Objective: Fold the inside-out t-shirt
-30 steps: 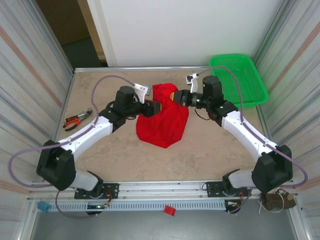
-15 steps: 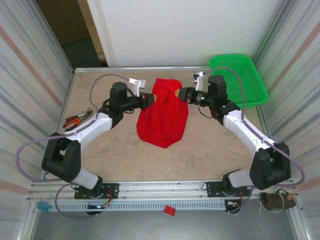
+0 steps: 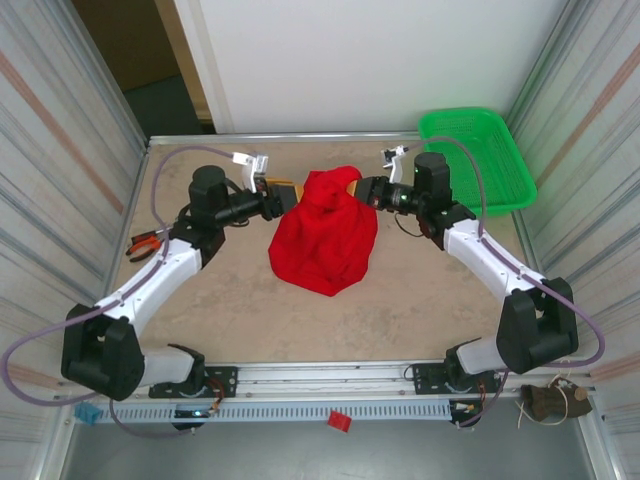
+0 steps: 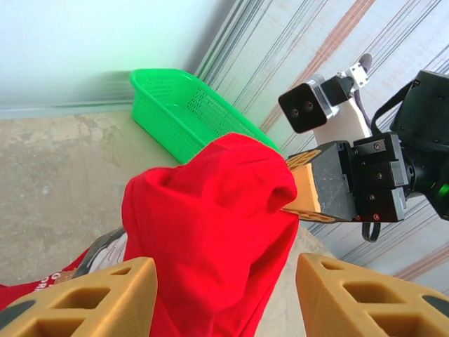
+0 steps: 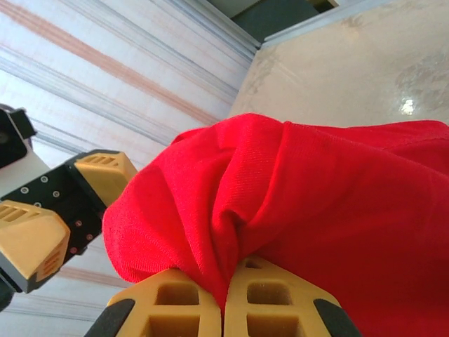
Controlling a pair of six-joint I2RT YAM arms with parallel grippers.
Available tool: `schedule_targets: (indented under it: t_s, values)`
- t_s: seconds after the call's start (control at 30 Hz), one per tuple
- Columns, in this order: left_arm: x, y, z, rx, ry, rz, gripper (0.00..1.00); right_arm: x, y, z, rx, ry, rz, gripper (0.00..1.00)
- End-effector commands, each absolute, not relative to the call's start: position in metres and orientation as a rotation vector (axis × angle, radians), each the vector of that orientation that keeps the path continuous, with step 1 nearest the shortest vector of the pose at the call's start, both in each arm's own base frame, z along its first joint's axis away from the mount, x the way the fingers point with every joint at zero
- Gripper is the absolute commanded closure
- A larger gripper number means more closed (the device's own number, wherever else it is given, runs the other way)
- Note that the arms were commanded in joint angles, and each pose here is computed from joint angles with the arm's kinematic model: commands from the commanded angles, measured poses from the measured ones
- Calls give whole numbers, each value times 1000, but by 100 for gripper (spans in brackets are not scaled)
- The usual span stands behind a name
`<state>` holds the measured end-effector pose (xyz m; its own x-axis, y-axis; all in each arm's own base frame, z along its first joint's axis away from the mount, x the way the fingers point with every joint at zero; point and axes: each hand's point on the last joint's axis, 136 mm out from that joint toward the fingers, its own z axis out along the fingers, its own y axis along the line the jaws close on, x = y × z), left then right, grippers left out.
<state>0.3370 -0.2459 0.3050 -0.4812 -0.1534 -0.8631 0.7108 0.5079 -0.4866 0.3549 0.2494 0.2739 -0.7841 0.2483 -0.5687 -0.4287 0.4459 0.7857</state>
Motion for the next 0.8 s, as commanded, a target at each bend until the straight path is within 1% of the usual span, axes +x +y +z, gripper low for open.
schedule_targets:
  t_s: [0.0,0.03,0.1,0.2,0.27,0.47,0.53,0.57,0.6,0.63,0.7,0.77]
  values:
    - [334,-253,306,546,1789,-1022,44,351,260,292,-211,2013,1404,100]
    - [334,-258,305,560,1793,-1014,43,349,262,293,-219,2013,1404,100]
    - [336,-264,301,564,1806,-981,34,344,267,296,-239,2013,1406,100]
    - [344,-269,286,543,1835,-946,31,339,270,299,-257,2017,1400,100]
    - [344,-273,277,548,1848,-942,2,336,272,301,-271,2020,1401,100]
    - [345,-286,244,539,1913,-956,1,332,275,308,-293,2014,1402,100]
    - [350,-285,239,517,1909,-952,11,332,273,309,-285,2012,1389,100]
    - [352,-286,239,514,1899,-962,18,333,271,309,-281,2011,1385,100]
    - [354,-287,240,516,1893,-981,32,334,269,308,-271,2013,1379,100]
    - [355,-288,243,519,1886,-999,53,335,266,307,-261,2013,1372,100]
    - [358,-289,253,528,1865,-1047,100,338,261,302,-240,2019,1360,100]
    - [359,-287,272,529,1828,-1091,100,345,255,289,-213,2045,1329,100]
